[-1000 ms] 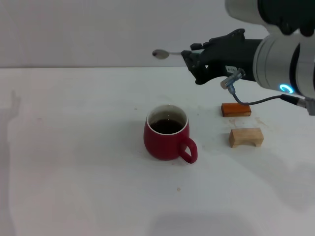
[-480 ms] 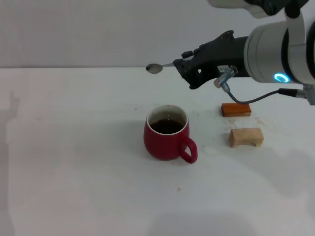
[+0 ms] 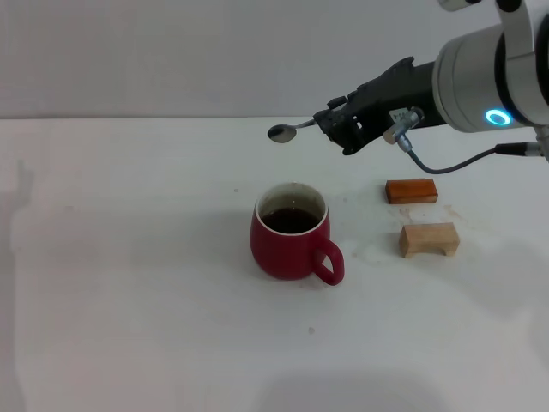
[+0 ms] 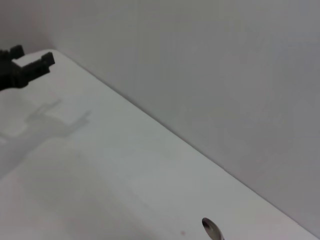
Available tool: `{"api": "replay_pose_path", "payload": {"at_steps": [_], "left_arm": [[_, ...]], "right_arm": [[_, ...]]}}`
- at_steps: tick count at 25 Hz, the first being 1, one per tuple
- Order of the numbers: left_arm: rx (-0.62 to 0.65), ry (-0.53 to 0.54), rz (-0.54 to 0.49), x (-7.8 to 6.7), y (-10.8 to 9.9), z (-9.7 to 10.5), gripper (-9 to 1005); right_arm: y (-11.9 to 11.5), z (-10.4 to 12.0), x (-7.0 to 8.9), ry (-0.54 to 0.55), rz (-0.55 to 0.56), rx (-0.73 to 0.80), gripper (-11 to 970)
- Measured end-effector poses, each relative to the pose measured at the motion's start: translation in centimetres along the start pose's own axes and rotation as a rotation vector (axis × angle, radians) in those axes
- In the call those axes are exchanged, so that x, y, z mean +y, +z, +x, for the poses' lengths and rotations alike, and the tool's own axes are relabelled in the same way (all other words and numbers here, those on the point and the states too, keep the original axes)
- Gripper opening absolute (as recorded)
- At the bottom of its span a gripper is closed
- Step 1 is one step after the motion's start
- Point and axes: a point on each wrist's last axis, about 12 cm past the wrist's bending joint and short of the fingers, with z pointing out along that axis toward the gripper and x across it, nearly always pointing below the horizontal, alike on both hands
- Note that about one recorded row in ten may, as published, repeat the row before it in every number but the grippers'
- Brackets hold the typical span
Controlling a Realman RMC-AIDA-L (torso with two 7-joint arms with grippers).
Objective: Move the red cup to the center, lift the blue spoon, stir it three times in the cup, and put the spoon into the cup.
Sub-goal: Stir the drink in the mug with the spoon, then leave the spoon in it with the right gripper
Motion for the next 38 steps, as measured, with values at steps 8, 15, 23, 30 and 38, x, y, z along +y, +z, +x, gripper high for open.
{"api": "replay_pose_path", "payload": {"at_steps": [8, 15, 23, 30, 38], "left_arm": [[-0.002, -0.005, -0.002, -0.1, 0.1, 0.0, 840], [-0.009, -0.013, 0.001, -0.4, 0.4, -0.2, 840], [-0.019, -0.021, -0.008, -0.5, 0.7, -0.5, 840], [-0.021, -0.023, -0.004, -0.7, 0.9, -0.6, 840], [-0.023, -0.027, 0.005, -1.1, 0.9, -0.6, 840]], "right_arm": [[0.2, -0.7, -0.9, -0.049, -0.003, 0.036, 139], [1.0, -1.5, -1.5, -0.122, -0.048, 0.103, 139], [1.6, -2.1, -1.7, -0.165, -0.102, 0.154, 139], [1.9, -2.7, -2.7, -0.16, -0.159, 0.198, 139], [2.6, -3.2, -3.2, -0.195, -0.207, 0.265, 139]]}}
